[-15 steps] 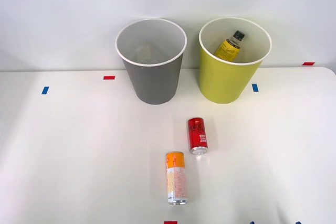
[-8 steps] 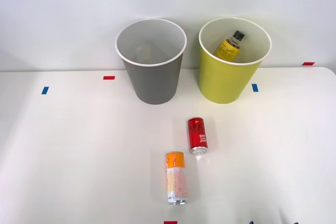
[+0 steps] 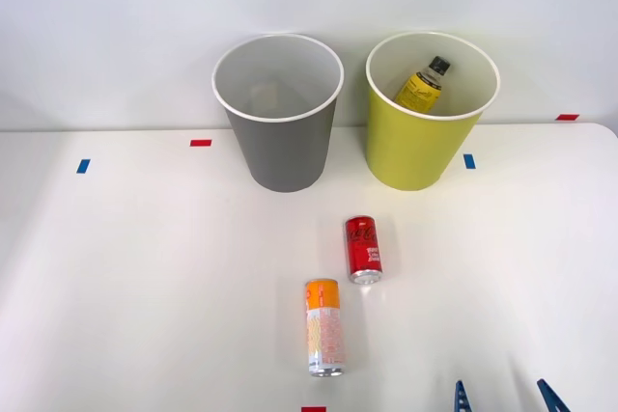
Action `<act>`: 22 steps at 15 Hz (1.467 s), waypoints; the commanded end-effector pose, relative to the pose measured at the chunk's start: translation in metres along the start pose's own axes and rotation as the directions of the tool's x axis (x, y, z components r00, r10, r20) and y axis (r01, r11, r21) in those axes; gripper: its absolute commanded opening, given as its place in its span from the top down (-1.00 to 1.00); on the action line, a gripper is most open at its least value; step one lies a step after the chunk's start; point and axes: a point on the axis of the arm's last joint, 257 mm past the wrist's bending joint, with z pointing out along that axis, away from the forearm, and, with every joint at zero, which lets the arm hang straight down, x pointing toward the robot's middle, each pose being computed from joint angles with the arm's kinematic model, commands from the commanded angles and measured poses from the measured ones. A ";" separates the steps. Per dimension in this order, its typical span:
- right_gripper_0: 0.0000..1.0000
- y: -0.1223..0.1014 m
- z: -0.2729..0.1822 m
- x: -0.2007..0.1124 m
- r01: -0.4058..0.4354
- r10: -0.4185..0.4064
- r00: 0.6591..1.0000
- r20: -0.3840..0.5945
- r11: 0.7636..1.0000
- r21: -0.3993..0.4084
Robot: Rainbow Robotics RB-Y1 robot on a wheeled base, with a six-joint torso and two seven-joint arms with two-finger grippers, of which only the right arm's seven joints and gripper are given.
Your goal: Put cans in the gray bin, plastic bottles in the light green bin
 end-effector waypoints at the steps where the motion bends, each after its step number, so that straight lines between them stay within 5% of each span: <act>1: -1.00 0.006 0.016 -0.010 -0.071 0.071 0.997 -0.044 0.997 0.003; 9: -1.00 0.024 0.039 -0.044 -0.083 0.069 0.953 -0.294 0.996 -0.035; 12: -1.00 0.031 0.039 -0.063 -0.083 0.065 0.894 -0.443 0.996 -0.022; 14: -1.00 0.027 0.031 -0.045 -0.098 0.091 0.825 -0.558 0.995 0.017; 16: -1.00 0.030 0.035 -0.037 -0.134 0.131 0.790 -0.599 0.990 0.039; 22: -1.00 0.056 0.075 -0.053 -0.202 0.143 0.755 -0.640 0.979 -0.019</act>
